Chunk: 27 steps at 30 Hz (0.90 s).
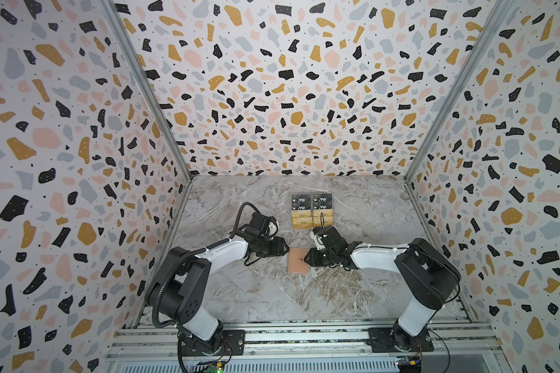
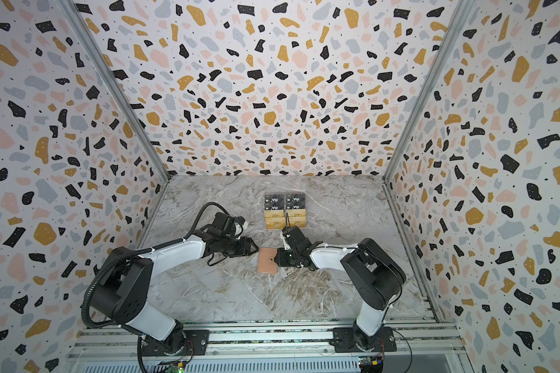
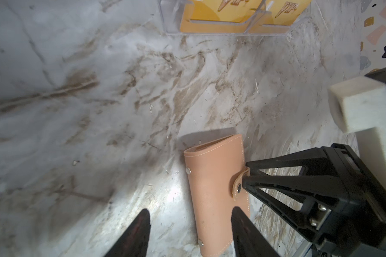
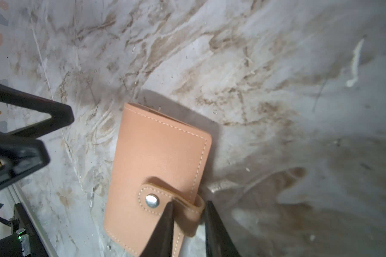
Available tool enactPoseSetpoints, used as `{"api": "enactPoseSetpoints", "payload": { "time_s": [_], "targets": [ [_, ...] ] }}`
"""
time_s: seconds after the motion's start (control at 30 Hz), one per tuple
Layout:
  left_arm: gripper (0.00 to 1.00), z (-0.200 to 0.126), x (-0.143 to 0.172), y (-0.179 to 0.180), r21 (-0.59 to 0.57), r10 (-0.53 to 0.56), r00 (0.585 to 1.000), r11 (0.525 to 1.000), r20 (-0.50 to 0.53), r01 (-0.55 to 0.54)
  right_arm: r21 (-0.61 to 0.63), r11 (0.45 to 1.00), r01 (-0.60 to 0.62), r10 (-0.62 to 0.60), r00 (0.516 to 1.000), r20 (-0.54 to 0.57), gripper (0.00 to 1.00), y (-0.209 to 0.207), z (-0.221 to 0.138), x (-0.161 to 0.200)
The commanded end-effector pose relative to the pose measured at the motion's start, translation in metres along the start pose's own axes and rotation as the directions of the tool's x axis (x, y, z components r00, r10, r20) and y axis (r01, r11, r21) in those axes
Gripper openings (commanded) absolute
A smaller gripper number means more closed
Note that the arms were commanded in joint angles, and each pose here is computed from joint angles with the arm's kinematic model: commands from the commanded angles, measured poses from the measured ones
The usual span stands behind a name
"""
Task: Insert credit cards into a card holder
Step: Pick up the card holder from the center of the table.
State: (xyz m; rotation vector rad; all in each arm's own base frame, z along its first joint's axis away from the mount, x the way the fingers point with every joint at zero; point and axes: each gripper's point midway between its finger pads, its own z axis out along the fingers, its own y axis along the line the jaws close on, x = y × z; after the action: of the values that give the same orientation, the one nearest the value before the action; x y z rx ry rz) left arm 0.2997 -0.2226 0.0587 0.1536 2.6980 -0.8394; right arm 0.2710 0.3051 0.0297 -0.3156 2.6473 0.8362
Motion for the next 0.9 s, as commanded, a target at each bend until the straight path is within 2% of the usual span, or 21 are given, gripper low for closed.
{"api": "enactPoseSetpoints", "payload": {
  "time_s": [0.0, 0.17, 0.43, 0.67, 0.87],
  "targets": [
    [0.6, -0.004, 0.001, -0.005, 0.028, -0.028, 0.999, 0.999, 0.028, 0.027, 0.038, 0.999, 0.022, -0.021, 0.999, -0.026, 0.25, -0.01, 0.005, 0.003],
    [0.6, -0.005, 0.002, -0.005, 0.033, -0.031, 0.999, 0.999, 0.042, 0.029, 0.071, 0.997, 0.025, -0.022, 0.998, -0.051, 0.24, -0.021, 0.01, 0.01],
    [0.53, 0.006, 0.005, -0.003, 0.07, -0.063, 0.997, 0.996, 0.043, 0.06, 0.165, 0.985, 0.047, -0.036, 0.997, -0.07, 0.22, -0.04, 0.01, 0.013],
    [0.55, 0.016, 0.015, -0.011, 0.163, -0.099, 0.995, 0.982, 0.011, 0.095, 0.175, 0.984, 0.024, -0.009, 0.996, -0.088, 0.2, -0.048, 0.013, 0.021],
    [0.56, 0.023, 0.031, -0.008, 0.178, -0.117, 0.993, 0.977, -0.021, 0.119, 0.172, 0.985, -0.005, 0.023, 0.995, -0.1, 0.19, -0.056, 0.015, 0.03]
  ]
}}
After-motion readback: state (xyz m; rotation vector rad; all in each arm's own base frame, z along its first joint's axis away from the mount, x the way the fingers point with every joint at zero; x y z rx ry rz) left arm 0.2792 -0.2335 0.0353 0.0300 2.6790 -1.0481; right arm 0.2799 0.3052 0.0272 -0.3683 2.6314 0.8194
